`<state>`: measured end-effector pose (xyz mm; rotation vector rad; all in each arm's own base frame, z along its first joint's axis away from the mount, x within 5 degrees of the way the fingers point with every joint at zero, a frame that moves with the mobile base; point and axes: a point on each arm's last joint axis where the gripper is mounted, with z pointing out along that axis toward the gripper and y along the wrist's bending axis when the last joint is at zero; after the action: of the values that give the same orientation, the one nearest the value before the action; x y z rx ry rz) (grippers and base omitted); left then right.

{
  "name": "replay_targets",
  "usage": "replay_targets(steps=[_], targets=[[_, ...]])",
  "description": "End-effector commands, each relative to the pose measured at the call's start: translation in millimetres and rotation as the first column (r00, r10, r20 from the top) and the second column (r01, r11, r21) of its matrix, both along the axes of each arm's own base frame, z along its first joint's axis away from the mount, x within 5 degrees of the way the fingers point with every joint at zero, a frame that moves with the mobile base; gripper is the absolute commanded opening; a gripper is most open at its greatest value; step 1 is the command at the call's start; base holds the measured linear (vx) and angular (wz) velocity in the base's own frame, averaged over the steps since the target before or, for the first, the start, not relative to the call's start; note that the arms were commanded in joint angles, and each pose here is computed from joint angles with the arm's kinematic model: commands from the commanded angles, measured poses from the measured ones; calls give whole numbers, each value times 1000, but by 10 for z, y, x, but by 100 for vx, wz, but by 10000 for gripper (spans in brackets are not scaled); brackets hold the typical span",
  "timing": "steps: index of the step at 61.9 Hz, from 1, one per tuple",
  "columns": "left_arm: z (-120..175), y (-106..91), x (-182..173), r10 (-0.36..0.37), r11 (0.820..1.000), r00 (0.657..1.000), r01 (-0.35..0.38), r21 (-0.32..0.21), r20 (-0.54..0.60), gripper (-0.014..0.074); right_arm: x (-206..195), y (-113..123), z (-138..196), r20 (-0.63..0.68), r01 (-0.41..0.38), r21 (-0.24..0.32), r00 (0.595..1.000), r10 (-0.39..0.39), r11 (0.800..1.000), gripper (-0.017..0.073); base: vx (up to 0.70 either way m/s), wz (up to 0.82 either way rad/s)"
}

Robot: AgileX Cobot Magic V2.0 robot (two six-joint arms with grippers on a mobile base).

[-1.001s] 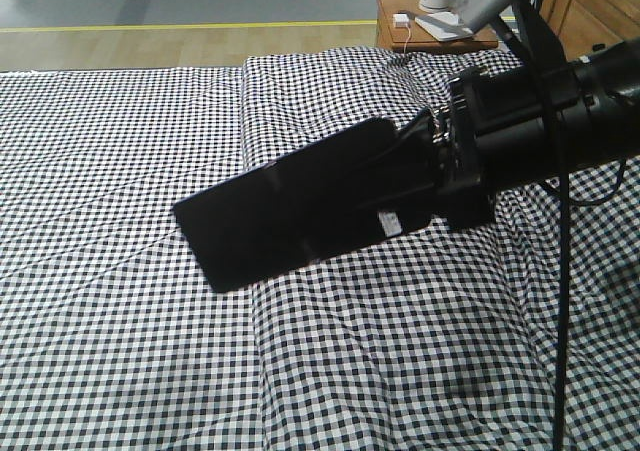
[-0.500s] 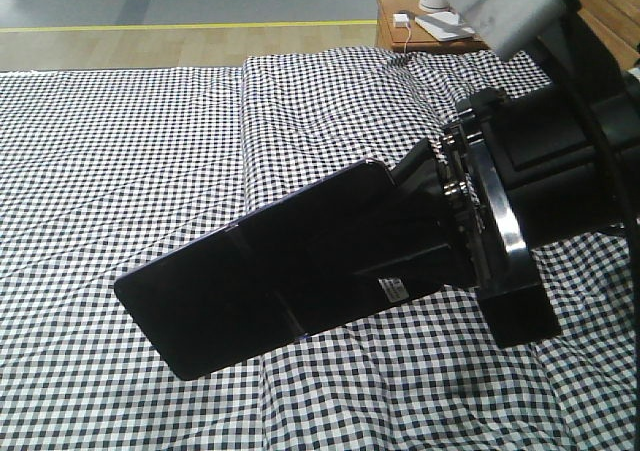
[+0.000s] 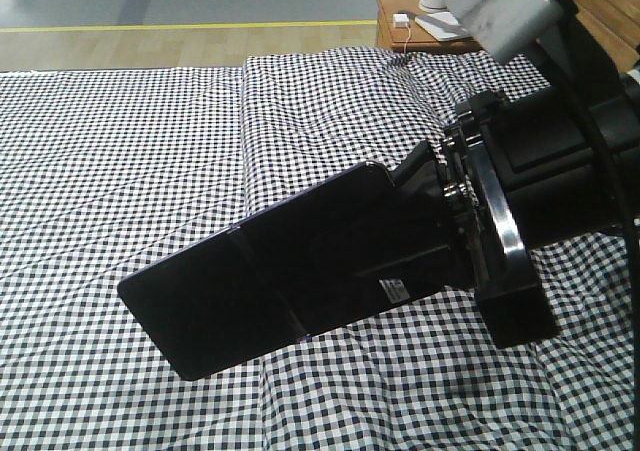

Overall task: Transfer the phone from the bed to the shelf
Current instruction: 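Raise the held phone with the right gripper toward the robot, then hold the phone in the right gripper while the base turns away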

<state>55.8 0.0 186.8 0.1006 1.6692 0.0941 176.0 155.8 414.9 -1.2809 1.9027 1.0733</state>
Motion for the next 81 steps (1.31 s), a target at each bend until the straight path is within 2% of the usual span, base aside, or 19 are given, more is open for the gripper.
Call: replay_targets(steps=[1, 48, 81], targets=[[151, -2, -9, -3, 1000, 994, 5, -14, 105, 1, -126, -14, 171, 3, -40, 75, 999, 40, 996, -2, 0, 0], [151, -2, -9, -3, 1000, 994, 5, -14, 105, 1, -126, -14, 171, 3, -40, 75, 999, 40, 996, -2, -1, 5], [151, -2, -9, -3, 1000, 995, 5, -14, 105, 1, -134, -19, 187, 11, -32, 82, 999, 32, 996, -2, -7, 37]])
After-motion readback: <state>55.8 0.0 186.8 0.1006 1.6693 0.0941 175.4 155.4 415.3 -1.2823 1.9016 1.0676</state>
